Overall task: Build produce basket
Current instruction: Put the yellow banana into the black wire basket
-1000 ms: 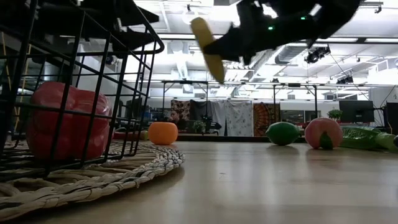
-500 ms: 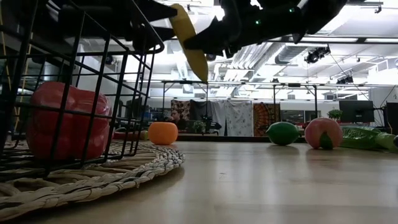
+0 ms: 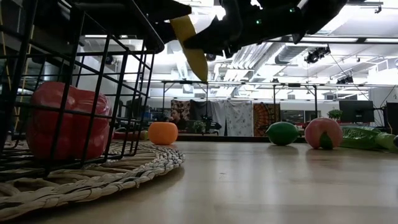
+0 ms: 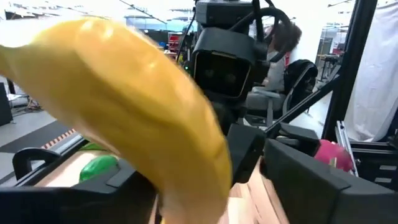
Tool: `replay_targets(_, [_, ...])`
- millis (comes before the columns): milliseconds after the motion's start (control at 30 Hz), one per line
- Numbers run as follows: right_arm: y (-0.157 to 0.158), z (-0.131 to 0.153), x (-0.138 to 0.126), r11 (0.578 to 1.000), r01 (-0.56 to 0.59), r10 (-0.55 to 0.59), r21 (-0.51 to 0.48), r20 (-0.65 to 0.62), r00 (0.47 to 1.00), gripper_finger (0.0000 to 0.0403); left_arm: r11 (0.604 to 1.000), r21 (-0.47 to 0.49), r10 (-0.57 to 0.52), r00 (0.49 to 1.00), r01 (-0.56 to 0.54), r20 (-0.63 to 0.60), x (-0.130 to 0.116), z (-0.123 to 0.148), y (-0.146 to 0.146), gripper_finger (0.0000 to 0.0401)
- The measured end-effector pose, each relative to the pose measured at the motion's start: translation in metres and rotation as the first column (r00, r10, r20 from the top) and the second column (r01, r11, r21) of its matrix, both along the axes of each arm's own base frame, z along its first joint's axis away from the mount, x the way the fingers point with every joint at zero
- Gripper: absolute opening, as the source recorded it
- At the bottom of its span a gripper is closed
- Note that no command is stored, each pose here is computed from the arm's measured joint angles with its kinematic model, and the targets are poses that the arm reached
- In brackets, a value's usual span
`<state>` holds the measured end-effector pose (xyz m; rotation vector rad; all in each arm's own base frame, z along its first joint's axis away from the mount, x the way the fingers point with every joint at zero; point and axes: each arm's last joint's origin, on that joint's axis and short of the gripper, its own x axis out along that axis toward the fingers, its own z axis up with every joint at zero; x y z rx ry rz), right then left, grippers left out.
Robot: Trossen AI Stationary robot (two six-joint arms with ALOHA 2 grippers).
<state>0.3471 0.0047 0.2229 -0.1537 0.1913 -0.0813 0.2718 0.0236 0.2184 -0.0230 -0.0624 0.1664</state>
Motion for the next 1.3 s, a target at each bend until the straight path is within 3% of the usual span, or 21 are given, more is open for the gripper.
replay_targets(167, [0.0,0.0,0.0,1.0,-0.003,0.003,0.002,-0.004,1.0,0.009,1.0,-0.002,0.025,1.0,-0.025,0.0,-0.001,0.001,0.001,0.0176])
replay_targets(333, [0.0,0.0,0.0,1.0,-0.006,0.006,0.003,-0.006,1.0,0.0117,0.999,-0.003,0.04,0.999,-0.04,-0.001,-0.002,0.002,0.001,0.0096])
replay_targets(567, [-0.001,-0.001,-0.001,0.999,0.044,-0.044,-0.001,-0.02,0.999,0.0174,0.998,-0.003,0.061,0.998,-0.062,-0.015,-0.002,0.001,0.002,0.0095])
replay_targets(867, [-0.001,0.017,-0.023,0.997,0.076,-0.079,-0.027,-0.121,0.99,0.0242,0.987,0.029,0.163,0.976,-0.16,-0.147,-0.017,0.005,0.004,0.0111])
replay_targets(1067, [0.0,0.013,-0.046,0.997,0.042,-0.051,-0.069,-0.143,0.988,0.0249,0.992,0.044,0.124,0.963,-0.117,-0.239,-0.04,0.018,0.001,0.0102])
replay_targets(1300, [-0.004,0.016,-0.08,0.996,0.066,-0.068,-0.054,-0.022,0.997,0.025,0.999,0.028,0.047,0.969,-0.041,-0.241,-0.066,0.03,-0.007,0.0108])
